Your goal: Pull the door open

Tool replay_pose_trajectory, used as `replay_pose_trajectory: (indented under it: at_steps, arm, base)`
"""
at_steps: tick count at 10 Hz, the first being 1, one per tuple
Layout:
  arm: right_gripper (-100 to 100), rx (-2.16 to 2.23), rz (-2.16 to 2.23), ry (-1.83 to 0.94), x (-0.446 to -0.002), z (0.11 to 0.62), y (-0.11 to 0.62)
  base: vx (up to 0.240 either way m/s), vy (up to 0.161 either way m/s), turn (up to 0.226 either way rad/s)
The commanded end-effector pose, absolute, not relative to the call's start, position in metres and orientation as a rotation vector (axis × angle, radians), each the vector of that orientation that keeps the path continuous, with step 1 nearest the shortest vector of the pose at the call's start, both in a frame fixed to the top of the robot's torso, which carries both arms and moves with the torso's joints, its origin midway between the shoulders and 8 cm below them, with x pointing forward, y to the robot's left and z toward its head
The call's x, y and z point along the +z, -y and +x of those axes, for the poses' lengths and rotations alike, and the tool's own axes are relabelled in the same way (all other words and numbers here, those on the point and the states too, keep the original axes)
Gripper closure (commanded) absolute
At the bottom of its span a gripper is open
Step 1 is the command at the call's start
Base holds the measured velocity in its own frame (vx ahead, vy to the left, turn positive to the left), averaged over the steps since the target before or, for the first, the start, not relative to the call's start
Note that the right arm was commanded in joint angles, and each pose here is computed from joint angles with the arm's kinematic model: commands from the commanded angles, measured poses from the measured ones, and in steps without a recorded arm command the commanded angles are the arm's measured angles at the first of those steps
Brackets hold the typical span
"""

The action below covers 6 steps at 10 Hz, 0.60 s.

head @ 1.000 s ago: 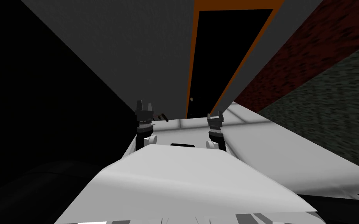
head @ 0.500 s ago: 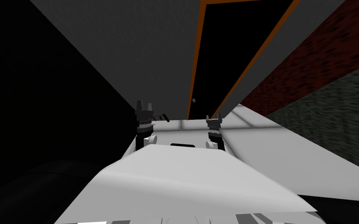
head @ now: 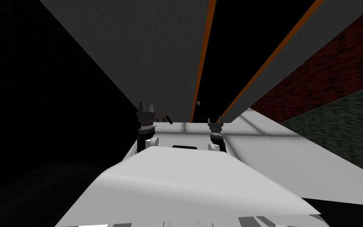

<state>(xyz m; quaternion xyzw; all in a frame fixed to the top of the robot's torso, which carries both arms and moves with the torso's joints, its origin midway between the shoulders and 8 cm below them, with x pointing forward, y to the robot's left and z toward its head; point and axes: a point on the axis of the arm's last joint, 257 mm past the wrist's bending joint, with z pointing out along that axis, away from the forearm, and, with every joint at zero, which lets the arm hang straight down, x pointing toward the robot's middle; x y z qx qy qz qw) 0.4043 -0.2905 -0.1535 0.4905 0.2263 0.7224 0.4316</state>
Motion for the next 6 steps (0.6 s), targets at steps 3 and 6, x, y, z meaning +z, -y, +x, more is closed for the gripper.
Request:
replay_pose_trajectory:
  at_steps: [3,6]
  arm:
    - [-100,1.858,1.321,-0.516,-0.181,0.409,0.300]
    - [-100,1.897,1.403,-0.468,-0.203,0.412,0.309]
  base:
    - [0.093,-0.023,0.128]
    - [0.093,-0.031,0.121]
